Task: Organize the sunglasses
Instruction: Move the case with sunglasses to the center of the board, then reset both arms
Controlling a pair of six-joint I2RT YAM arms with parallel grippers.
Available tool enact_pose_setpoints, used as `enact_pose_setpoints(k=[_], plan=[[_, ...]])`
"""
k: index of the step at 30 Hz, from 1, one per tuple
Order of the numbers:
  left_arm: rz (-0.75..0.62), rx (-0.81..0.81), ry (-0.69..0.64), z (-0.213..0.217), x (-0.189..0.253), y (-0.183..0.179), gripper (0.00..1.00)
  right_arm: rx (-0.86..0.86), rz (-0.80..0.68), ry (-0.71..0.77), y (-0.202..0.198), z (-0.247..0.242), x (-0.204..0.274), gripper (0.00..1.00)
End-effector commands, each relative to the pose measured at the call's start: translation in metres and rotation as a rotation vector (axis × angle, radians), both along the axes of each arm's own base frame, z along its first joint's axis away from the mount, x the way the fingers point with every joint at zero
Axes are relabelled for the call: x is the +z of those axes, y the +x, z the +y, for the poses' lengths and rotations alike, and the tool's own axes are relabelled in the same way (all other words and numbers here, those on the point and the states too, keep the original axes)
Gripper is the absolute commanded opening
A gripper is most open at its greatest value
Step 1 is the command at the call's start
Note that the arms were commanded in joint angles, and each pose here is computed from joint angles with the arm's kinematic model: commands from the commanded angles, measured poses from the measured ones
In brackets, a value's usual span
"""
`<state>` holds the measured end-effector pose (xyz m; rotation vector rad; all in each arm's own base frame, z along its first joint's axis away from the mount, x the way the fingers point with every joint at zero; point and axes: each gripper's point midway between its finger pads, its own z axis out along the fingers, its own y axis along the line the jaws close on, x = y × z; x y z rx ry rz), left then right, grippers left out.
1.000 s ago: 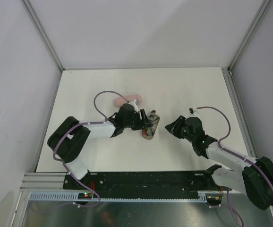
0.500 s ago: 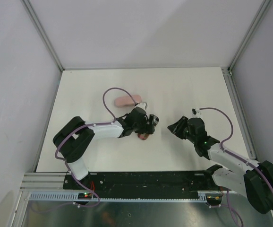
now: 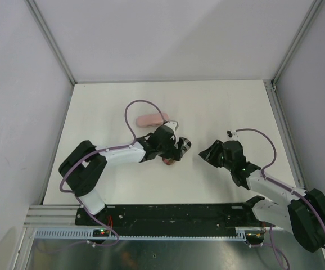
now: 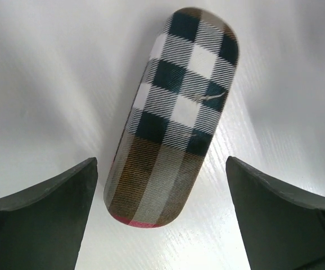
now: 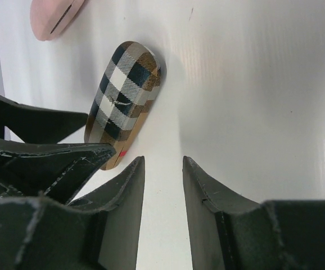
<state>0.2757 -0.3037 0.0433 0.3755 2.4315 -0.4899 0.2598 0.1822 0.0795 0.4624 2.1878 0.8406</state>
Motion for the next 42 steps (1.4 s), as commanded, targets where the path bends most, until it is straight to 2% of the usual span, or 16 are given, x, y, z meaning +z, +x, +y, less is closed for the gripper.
enact_pose_setpoints(k=[1,5,13,15,20,25,26,28,29,30,31,32,33,37,40,42], plan=[[-0.114,-0.184,0.004,-0.015,0.036,0.01,1.0,0.033,-0.028,0.004,0.001,0.004,0.004,0.38],[-0.104,-0.31,0.032,-0.019,0.03,0.002,1.0,0.048,-0.038,0.004,0.0,0.005,0.006,0.38],[-0.063,-0.323,0.158,-0.018,-0.008,0.015,0.98,0.059,-0.058,0.007,-0.001,0.002,0.013,0.4],[-0.042,-0.325,0.179,-0.021,-0.017,0.02,0.93,0.053,-0.063,0.005,-0.001,-0.002,0.016,0.4],[-0.039,-0.288,0.211,-0.038,-0.026,0.044,0.62,0.008,-0.091,-0.022,-0.002,-0.021,0.026,0.39],[-0.05,-0.306,0.135,-0.081,-0.02,0.069,0.58,-0.081,-0.08,-0.076,-0.005,-0.053,0.025,0.38],[-0.056,-0.311,0.114,-0.092,-0.017,0.075,0.59,-0.097,-0.084,-0.08,-0.005,-0.059,0.027,0.38],[-0.072,-0.305,0.086,-0.107,-0.011,0.087,0.73,-0.119,-0.091,-0.081,-0.005,-0.068,0.03,0.39],[-0.079,-0.302,0.074,-0.112,-0.007,0.091,0.86,-0.127,-0.094,-0.081,-0.005,-0.071,0.032,0.5],[-0.088,-0.296,0.062,-0.118,0.0,0.096,0.93,-0.134,-0.097,-0.079,-0.006,-0.074,0.034,0.61],[-0.094,-0.286,0.056,-0.12,0.007,0.099,0.96,-0.134,-0.107,-0.079,-0.007,-0.075,0.036,0.77],[-0.105,-0.274,0.046,-0.121,0.022,0.102,0.98,-0.123,-0.121,-0.083,-0.007,-0.075,0.04,0.88],[-0.115,-0.264,0.037,-0.121,0.034,0.102,0.99,-0.113,-0.135,-0.088,-0.007,-0.075,0.044,0.94],[-0.197,-0.208,-0.012,-0.097,0.105,0.089,1.0,-0.088,-0.187,-0.13,-0.007,-0.078,0.068,0.99],[-0.28,-0.119,-0.037,-0.056,0.157,0.071,1.0,-0.05,-0.259,-0.142,-0.007,-0.075,0.098,0.99],[-0.338,-0.002,-0.048,-0.017,0.185,0.059,1.0,-0.015,-0.312,-0.141,-0.011,-0.072,0.119,0.99]])
